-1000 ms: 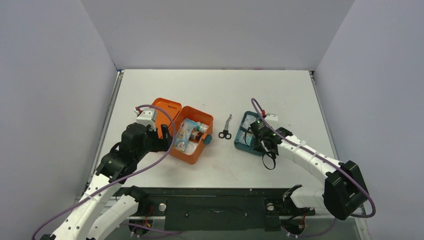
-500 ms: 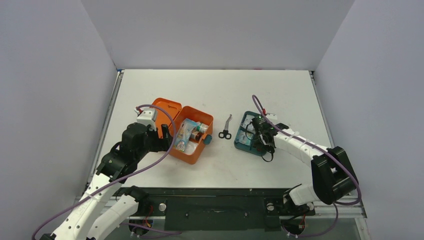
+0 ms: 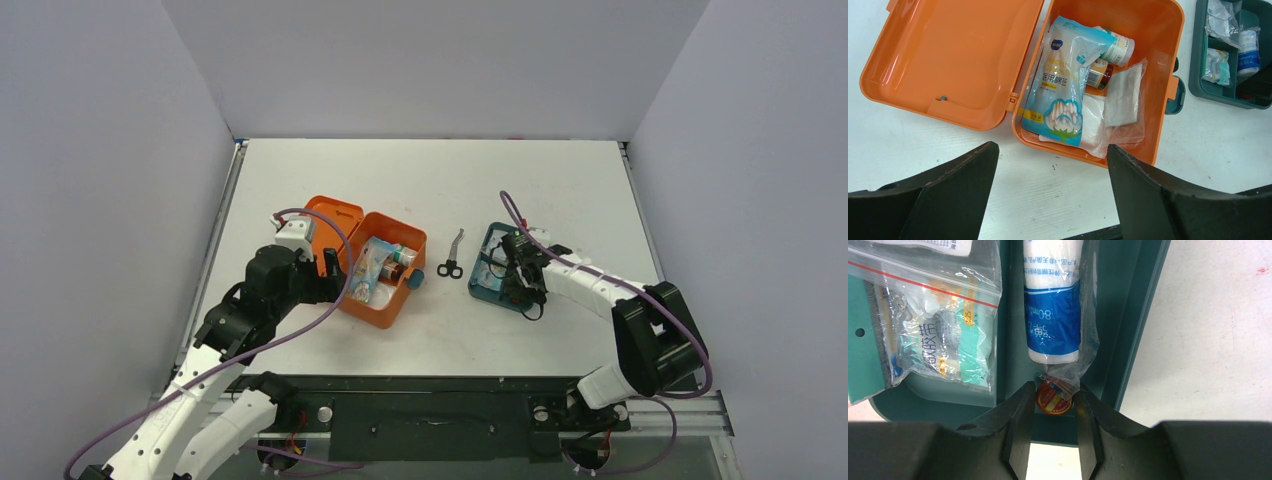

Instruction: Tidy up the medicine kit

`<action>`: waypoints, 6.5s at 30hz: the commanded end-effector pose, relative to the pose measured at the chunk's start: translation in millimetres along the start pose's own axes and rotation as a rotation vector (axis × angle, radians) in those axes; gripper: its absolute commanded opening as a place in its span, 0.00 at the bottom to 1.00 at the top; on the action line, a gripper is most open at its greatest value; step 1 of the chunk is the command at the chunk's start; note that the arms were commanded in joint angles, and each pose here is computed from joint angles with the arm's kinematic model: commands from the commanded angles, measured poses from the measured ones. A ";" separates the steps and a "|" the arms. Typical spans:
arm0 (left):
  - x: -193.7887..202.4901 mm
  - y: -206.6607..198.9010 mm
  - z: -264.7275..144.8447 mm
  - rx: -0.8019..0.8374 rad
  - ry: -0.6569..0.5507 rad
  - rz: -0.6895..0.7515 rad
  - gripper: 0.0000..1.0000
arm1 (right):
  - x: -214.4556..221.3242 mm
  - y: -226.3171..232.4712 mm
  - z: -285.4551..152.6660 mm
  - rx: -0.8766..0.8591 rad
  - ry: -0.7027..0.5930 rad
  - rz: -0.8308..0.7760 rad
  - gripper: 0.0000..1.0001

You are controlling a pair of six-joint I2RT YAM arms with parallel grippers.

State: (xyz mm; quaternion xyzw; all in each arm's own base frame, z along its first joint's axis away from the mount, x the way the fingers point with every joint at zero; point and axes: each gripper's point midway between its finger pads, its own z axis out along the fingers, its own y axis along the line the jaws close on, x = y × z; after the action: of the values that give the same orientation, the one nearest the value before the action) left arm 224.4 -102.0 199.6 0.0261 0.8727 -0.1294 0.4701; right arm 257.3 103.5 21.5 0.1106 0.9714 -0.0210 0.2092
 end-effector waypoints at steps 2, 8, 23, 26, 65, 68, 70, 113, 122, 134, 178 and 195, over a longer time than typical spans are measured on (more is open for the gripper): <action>-12.0 -3.2 -2.5 0.017 -0.042 -0.004 0.78 | -27.7 2.3 -16.4 0.001 -0.081 0.006 0.35; -12.7 -4.4 -3.2 0.025 -0.045 -0.003 0.78 | -40.5 -2.2 -36.8 0.008 -0.126 0.004 0.49; -14.4 -5.0 -5.6 0.033 -0.057 -0.005 0.78 | -93.9 44.7 -101.7 -0.132 -0.253 -0.041 0.46; -13.8 -5.2 -5.1 0.033 -0.054 -0.005 0.78 | -99.5 63.0 -108.1 -0.163 -0.263 -0.057 0.46; -13.2 -1.5 -4.2 0.011 -0.050 -0.006 0.78 | -82.7 183.4 0.8 -0.105 -0.111 -0.184 0.44; -13.2 -1.5 -4.3 0.011 -0.051 -0.007 0.78 | -78.5 181.5 10.1 -0.090 -0.093 -0.175 0.45; -13.4 -1.6 -4.3 0.012 -0.051 -0.007 0.78 | -77.1 181.1 14.5 -0.084 -0.087 -0.170 0.46; -15.6 -3.1 -8.3 0.026 -0.068 -0.012 0.78 | 53.2 160.3 10.4 -0.130 0.008 -0.227 0.40; -16.1 -4.9 -9.2 0.037 -0.072 -0.013 0.78 | 98.0 159.5 -16.6 -0.195 -0.004 -0.232 0.39; -17.6 -6.9 -13.4 0.053 -0.086 -0.017 0.78 | 152.6 156.9 -30.5 -0.230 0.000 -0.215 0.38; -20.0 -12.5 -23.5 0.093 -0.116 -0.022 0.78 | 200.3 137.3 -76.3 -0.220 -0.108 -0.251 0.41; -22.9 -20.8 -32.7 0.146 -0.146 -0.020 0.78 | 204.2 179.0 -129.3 -0.485 -0.127 -0.067 0.55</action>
State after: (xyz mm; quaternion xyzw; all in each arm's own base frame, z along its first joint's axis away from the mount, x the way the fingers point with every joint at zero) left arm 207.4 -105.8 229.2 0.0365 0.8387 -0.1793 0.5129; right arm 62.9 310.3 33.8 -0.0166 0.9530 0.1383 0.2691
